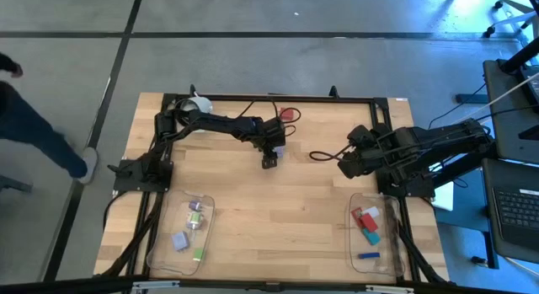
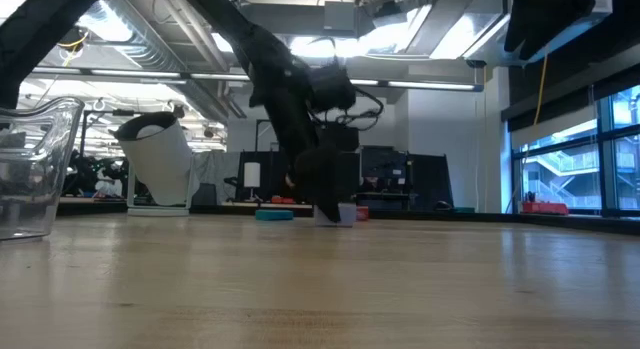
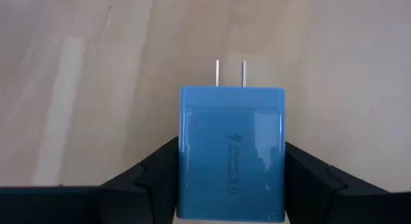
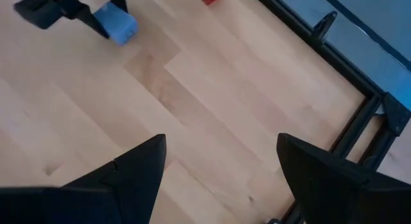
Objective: Pick & Place Office items
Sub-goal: Put the purple adapter into the left transparent bin
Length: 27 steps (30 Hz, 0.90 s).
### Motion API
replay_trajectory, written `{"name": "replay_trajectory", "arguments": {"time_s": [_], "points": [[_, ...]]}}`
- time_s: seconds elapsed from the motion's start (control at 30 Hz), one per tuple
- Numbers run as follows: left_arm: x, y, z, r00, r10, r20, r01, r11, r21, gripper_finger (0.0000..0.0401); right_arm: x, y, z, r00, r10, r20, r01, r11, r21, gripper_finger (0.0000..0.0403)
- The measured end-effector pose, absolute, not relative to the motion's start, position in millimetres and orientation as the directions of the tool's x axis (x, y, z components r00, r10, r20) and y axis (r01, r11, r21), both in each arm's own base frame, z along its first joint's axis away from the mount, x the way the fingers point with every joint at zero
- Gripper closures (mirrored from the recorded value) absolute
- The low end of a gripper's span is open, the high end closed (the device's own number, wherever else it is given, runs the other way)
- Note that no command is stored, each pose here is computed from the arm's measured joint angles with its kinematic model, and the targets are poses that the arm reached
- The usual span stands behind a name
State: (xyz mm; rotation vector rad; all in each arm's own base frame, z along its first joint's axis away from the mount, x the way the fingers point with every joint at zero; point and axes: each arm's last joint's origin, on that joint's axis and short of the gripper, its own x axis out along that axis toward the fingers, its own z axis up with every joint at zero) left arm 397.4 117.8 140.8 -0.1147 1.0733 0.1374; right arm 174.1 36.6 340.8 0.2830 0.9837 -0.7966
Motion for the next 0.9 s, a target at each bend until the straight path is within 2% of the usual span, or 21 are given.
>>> {"name": "replay_trajectory", "arguments": {"time_s": [0.27, 0.57, 0.77, 0.9], "points": [[396, 102, 205, 0.636, 0.116, -0.763, -0.260, 0.963, -0.070, 0.0198, 179, 36, 343, 0.352, -0.530, -0.771, 0.737, 0.665, -0.121, 0.0103], [377, 64, 312, 0.863, 0.283, -0.418, -0.308, 0.951, 0.007, 0.0198, 184, 36, 346, 0.402, -0.581, -0.708, 0.760, 0.642, -0.095, 0.0103], [353, 38, 362, 0.893, 0.386, -0.230, -0.381, 0.922, 0.068, 0.0196, 185, 35, 347, 0.407, -0.612, -0.678, 0.774, 0.625, -0.100, 0.0103], [341, 23, 381, 0.877, 0.459, -0.145, -0.448, 0.888, 0.104, 0.0192, 185, 33, 349, 0.411, -0.665, -0.624, 0.829, 0.557, -0.047, 0.0103]]}}
